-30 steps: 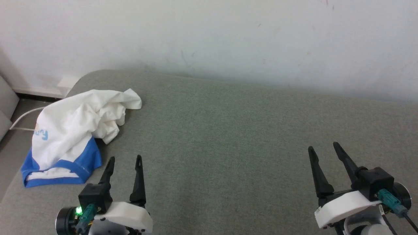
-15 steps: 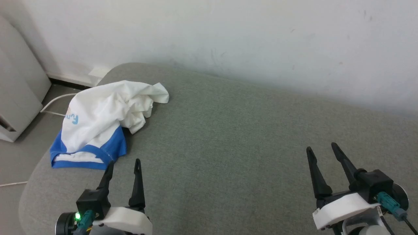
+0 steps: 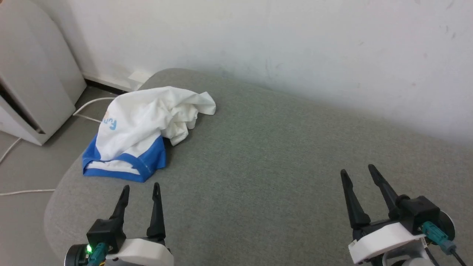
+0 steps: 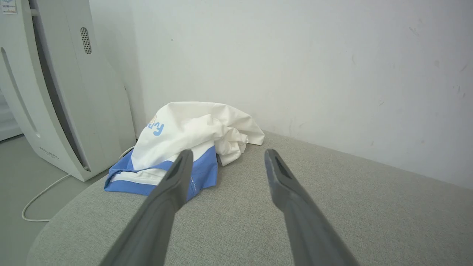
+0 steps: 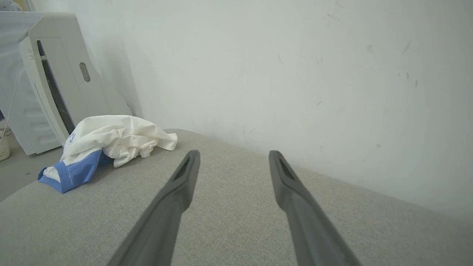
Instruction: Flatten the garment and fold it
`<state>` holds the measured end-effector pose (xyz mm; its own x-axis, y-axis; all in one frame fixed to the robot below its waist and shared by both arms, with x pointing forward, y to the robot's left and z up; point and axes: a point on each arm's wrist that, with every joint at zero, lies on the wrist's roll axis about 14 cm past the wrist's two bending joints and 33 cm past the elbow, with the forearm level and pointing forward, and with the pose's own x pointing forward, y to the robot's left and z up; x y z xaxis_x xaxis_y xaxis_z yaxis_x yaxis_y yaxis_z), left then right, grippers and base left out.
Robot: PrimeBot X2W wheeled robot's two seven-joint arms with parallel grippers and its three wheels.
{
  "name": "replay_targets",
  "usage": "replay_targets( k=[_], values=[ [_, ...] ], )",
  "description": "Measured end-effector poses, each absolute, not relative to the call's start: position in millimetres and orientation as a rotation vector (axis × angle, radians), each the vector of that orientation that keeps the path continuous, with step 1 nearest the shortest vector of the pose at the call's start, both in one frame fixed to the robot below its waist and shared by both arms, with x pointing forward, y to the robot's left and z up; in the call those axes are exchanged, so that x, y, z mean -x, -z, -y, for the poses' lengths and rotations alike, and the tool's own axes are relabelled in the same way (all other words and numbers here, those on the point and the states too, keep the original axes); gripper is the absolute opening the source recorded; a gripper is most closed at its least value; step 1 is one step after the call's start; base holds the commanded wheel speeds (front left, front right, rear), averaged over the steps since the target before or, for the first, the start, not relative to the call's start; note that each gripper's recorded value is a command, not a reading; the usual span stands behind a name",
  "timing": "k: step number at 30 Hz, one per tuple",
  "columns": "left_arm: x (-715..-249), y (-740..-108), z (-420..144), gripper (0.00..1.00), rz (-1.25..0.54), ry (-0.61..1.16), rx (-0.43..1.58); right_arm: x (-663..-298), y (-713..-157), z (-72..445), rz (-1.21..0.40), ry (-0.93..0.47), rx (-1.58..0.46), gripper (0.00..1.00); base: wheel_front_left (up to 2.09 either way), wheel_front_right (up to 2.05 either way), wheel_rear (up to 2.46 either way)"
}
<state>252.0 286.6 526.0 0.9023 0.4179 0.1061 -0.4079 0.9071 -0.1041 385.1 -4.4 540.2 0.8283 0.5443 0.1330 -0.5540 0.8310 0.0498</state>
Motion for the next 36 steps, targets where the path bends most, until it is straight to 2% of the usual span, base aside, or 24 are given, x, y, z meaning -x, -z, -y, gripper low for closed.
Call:
replay_targets(
  k=[24, 29, 36],
  values=[
    [-197, -522, -316, 1.00, 0.173, -0.595, 0.106, -368, -537, -58, 0.108, -0.772, -0.134, 1.00, 0.00, 0.00, 0.00],
    [-188, -523, -320, 1.00, 0.186, -0.621, 0.109, -371, -535, -60, 0.107, -0.771, -0.134, 1.00, 0.00, 0.00, 0.00],
    [-188, -521, -317, 1.00, 0.190, -0.621, 0.126, -391, -533, -41, 0.112, -0.692, -0.137, 1.00, 0.00, 0.00, 0.00]
  ],
)
